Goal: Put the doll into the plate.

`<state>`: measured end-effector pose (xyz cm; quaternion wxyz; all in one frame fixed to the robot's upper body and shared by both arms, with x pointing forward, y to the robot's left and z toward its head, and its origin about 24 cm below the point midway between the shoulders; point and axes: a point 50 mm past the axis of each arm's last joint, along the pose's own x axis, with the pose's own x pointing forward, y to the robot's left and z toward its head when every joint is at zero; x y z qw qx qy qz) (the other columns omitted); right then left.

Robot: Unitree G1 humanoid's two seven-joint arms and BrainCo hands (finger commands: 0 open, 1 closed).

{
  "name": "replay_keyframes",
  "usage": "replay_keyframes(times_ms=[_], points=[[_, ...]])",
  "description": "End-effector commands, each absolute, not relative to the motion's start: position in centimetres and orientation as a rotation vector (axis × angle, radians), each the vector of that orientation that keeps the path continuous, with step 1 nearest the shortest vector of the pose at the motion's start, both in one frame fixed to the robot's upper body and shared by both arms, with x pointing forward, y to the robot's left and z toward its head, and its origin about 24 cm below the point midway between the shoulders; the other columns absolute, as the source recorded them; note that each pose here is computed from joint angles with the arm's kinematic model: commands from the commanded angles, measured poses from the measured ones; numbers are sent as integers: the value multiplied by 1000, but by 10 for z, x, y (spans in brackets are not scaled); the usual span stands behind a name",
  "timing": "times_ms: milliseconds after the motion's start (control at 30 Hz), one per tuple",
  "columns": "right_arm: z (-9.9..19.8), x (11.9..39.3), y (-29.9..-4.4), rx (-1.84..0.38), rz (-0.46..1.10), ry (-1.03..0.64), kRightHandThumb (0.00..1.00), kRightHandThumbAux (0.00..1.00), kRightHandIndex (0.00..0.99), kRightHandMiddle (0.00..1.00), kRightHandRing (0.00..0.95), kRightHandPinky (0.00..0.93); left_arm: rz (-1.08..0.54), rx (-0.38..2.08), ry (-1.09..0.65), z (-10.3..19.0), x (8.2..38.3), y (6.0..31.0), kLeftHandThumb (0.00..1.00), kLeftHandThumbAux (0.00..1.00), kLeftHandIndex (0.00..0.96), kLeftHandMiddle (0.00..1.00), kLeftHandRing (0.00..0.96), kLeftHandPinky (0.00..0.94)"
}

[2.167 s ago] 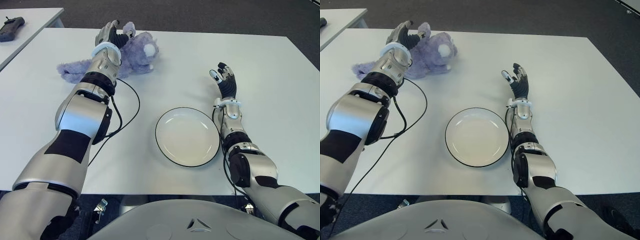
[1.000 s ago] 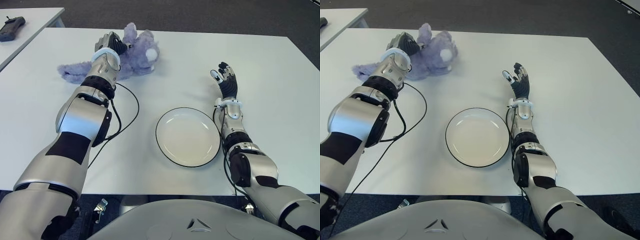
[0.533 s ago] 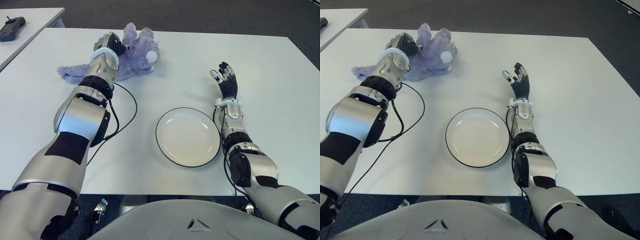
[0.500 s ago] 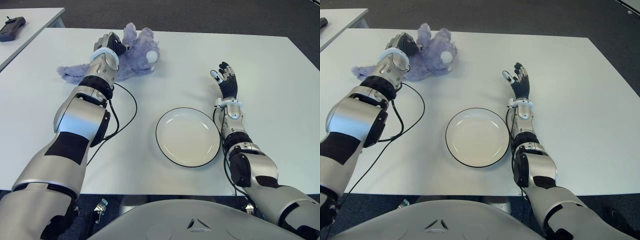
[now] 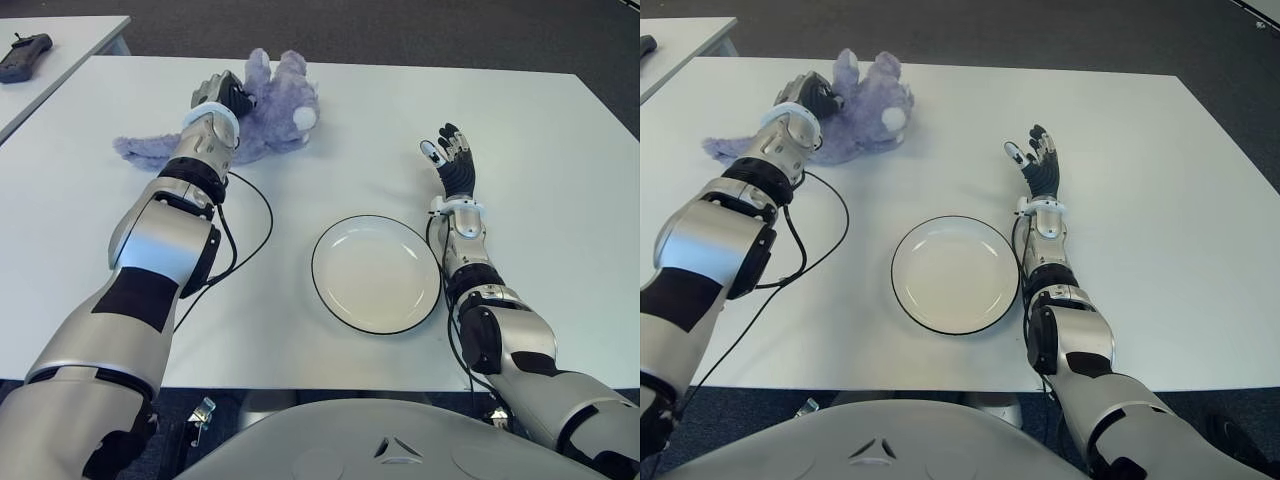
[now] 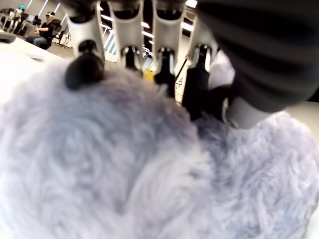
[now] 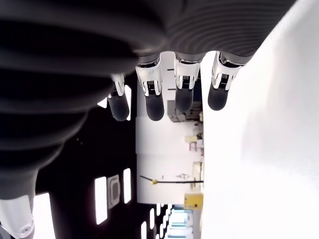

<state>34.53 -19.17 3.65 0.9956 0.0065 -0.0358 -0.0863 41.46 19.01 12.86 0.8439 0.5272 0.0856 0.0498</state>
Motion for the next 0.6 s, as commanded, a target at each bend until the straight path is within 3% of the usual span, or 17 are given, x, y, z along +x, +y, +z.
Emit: replay_keyframes(times_ms=[33, 100, 267, 600], points=[[-115, 205, -193, 92, -285, 575, 0, 630, 82, 98, 54, 0, -44, 1162, 397, 65, 390, 200, 716, 696, 439, 571, 596, 543], [-115, 205, -193, 99, -287, 573, 0, 634, 80, 97, 54, 0, -50, 1170, 388, 65, 390, 200, 718, 696, 440, 536, 566, 522], [-115, 205, -193, 116, -297, 571, 0, 646, 74, 92, 52, 0, -70, 1163, 377, 66, 391, 198, 721, 696, 440, 495, 528, 573], [-115, 206, -193, 130, -293, 570, 0, 646, 76, 89, 43, 0, -128, 1139, 346, 54, 386, 184, 718, 698, 437, 534, 555, 618]])
